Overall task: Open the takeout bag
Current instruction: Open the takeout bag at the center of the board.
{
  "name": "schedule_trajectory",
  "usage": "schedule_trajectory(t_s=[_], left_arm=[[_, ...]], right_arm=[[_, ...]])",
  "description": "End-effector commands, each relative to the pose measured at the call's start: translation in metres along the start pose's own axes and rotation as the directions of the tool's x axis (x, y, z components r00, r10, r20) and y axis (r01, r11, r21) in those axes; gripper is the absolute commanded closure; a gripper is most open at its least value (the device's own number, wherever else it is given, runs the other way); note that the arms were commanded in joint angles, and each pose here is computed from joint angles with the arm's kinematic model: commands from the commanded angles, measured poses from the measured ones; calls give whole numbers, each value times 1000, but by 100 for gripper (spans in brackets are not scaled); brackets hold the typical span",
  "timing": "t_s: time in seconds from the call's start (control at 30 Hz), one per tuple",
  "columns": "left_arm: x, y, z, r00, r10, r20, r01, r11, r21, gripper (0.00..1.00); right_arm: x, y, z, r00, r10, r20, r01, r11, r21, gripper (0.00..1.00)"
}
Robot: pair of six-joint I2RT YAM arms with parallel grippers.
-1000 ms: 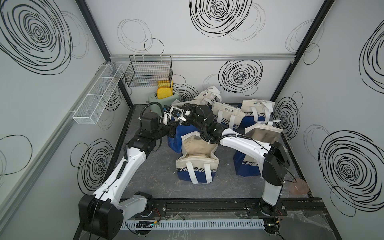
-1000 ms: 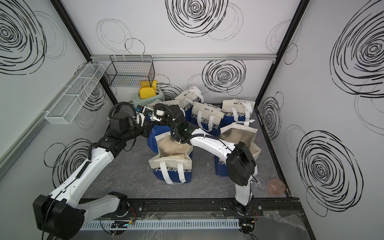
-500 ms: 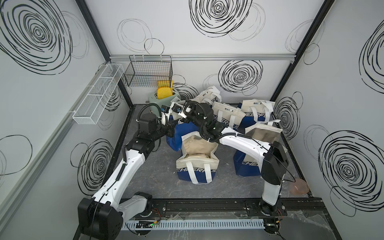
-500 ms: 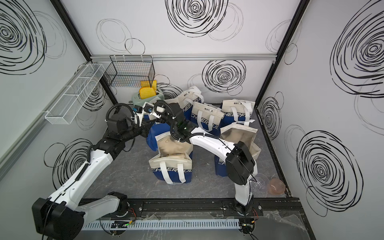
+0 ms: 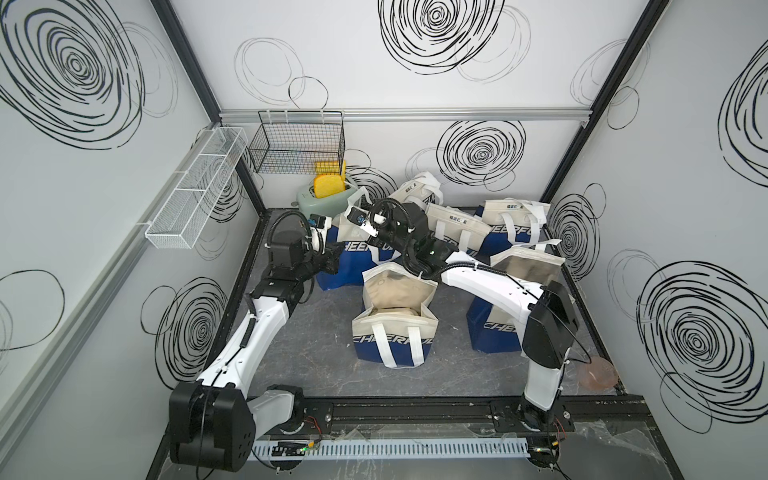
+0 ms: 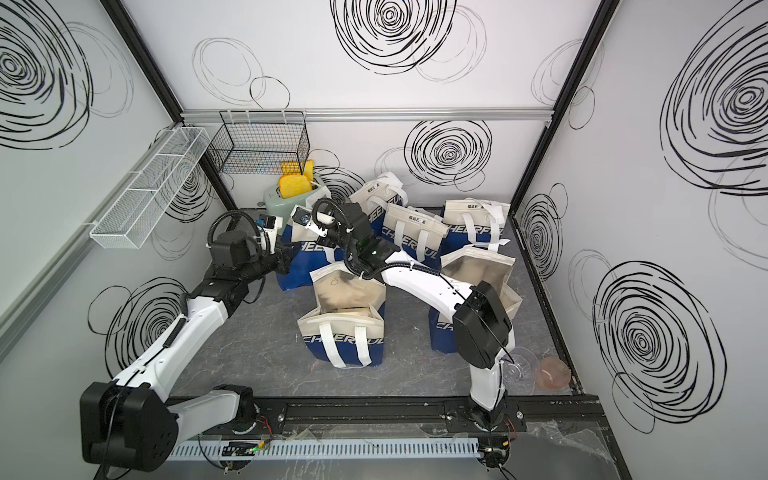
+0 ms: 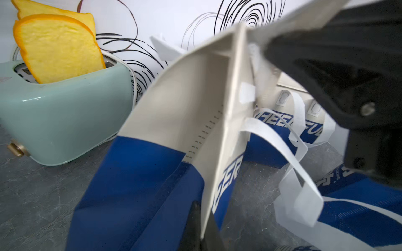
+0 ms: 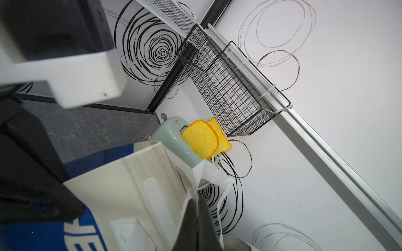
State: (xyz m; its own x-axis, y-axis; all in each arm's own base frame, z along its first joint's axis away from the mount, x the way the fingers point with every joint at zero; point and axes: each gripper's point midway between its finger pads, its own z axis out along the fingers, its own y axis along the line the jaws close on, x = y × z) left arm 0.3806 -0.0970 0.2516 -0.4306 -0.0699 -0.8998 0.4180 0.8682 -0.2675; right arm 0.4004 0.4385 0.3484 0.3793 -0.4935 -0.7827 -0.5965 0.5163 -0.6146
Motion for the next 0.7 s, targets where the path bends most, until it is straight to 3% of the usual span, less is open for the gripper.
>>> schedule_trajectory(t_s=[0.0,0.67], left_arm=[[29,30,1,993,-97,-67,91,993,-81,100],[93,83,8,966,-122,-228,52,956,-289,100]], right_arm=[[-32,-100,-37,999,5,53,-18,968,249,100],[-55,-119,-60,996,-44,77,26,974,225,100]])
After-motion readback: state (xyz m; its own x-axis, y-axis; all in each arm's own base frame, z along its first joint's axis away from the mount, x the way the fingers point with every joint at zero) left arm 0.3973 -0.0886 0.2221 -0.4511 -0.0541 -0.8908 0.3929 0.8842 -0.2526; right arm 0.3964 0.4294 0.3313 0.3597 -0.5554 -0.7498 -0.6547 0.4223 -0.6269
